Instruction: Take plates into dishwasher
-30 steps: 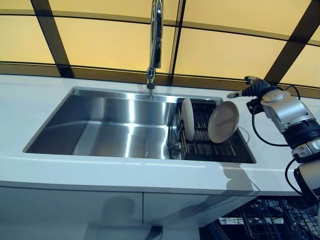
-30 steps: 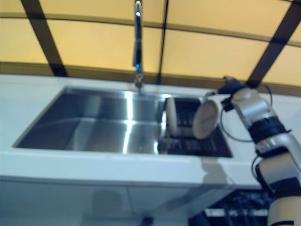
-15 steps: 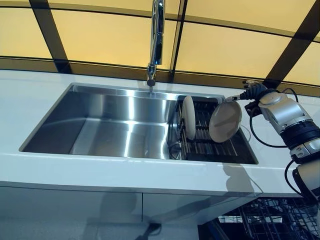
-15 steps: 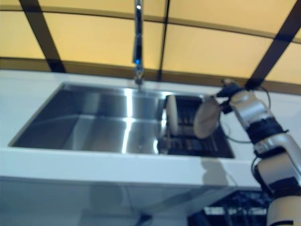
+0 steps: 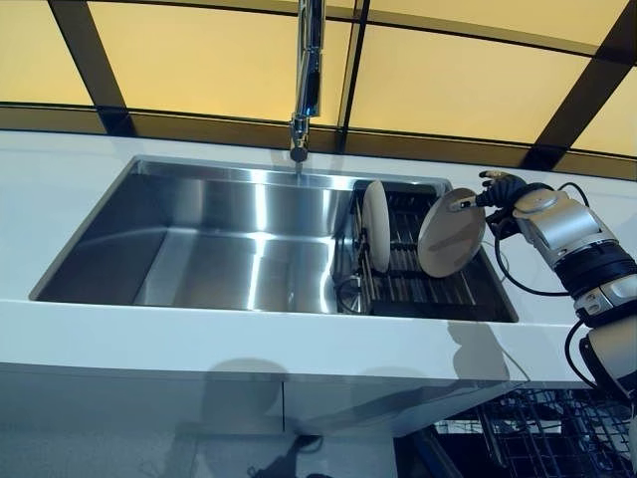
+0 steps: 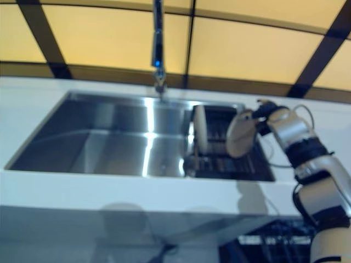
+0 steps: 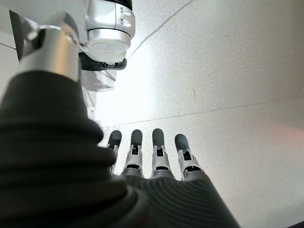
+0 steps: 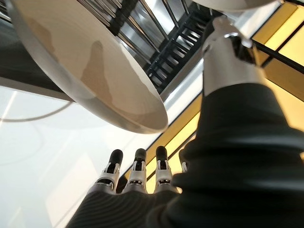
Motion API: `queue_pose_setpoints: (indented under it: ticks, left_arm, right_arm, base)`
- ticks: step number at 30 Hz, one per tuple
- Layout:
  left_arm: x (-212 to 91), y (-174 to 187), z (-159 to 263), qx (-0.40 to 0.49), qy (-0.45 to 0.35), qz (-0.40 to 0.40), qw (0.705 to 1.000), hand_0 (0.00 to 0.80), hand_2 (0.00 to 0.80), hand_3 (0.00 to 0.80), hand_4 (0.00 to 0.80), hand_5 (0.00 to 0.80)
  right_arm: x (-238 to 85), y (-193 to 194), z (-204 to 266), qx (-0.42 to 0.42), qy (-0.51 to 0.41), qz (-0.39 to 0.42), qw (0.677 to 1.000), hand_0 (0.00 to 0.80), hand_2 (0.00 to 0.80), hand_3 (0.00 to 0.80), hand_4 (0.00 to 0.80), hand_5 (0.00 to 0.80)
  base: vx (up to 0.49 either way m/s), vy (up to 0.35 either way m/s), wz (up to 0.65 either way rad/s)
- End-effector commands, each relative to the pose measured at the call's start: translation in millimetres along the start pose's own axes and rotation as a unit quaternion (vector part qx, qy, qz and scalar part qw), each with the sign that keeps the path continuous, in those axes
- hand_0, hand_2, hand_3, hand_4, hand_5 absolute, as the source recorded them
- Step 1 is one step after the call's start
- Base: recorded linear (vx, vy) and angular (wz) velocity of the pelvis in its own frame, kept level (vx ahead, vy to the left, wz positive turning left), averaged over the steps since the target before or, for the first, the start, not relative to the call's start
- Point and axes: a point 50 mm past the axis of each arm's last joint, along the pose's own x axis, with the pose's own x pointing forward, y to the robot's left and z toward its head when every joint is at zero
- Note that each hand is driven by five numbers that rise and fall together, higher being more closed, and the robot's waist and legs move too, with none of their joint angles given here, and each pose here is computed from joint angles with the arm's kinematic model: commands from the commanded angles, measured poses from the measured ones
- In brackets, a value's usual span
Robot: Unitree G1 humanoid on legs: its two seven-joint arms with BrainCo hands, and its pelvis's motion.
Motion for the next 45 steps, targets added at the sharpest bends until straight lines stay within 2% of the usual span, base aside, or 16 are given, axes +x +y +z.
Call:
queue_pose_setpoints:
  ticks: [1,38,39,40,45]
  left_arm:
    - [-0.6,16.2,-5.0,0.016,0.017,0.025,0.999,0.000,0.000,0.000,0.000,0.000]
    - [-1.0,12.8,9.2,0.007,-0.008,0.022,1.000,0.000,0.000,0.000,0.000,0.000]
    - [-1.0,12.2,9.4,0.007,-0.009,0.021,1.000,0.000,0.000,0.000,0.000,0.000]
    - [-1.0,11.7,9.9,0.006,-0.010,0.021,1.000,0.000,0.000,0.000,0.000,0.000]
    - [-1.1,10.6,12.2,0.004,-0.013,0.020,1.000,0.000,0.000,0.000,0.000,0.000]
  right_arm:
    - [-8.9,-30.5,32.3,-0.041,-0.031,-0.052,0.997,0.000,0.000,0.000,0.000,0.000]
    - [2.4,-5.5,2.7,-0.059,0.045,0.038,0.997,0.000,0.000,0.000,0.000,0.000]
    - [2.7,-4.8,1.7,-0.060,0.047,0.040,0.996,0.041,0.041,0.041,0.041,0.041]
    - [3.0,-3.4,1.2,-0.061,0.049,0.043,0.996,0.000,0.000,0.000,0.000,0.000]
    - [4.0,0.9,-2.4,-0.060,0.056,0.056,0.995,0.000,0.000,0.000,0.000,0.000]
  base:
    - [0.000,0.000,0.00]
    - [-0.002,0.000,0.00]
    - [0.000,0.000,0.00]
    - [0.000,0.000,0.00]
    - [0.000,0.000,0.00]
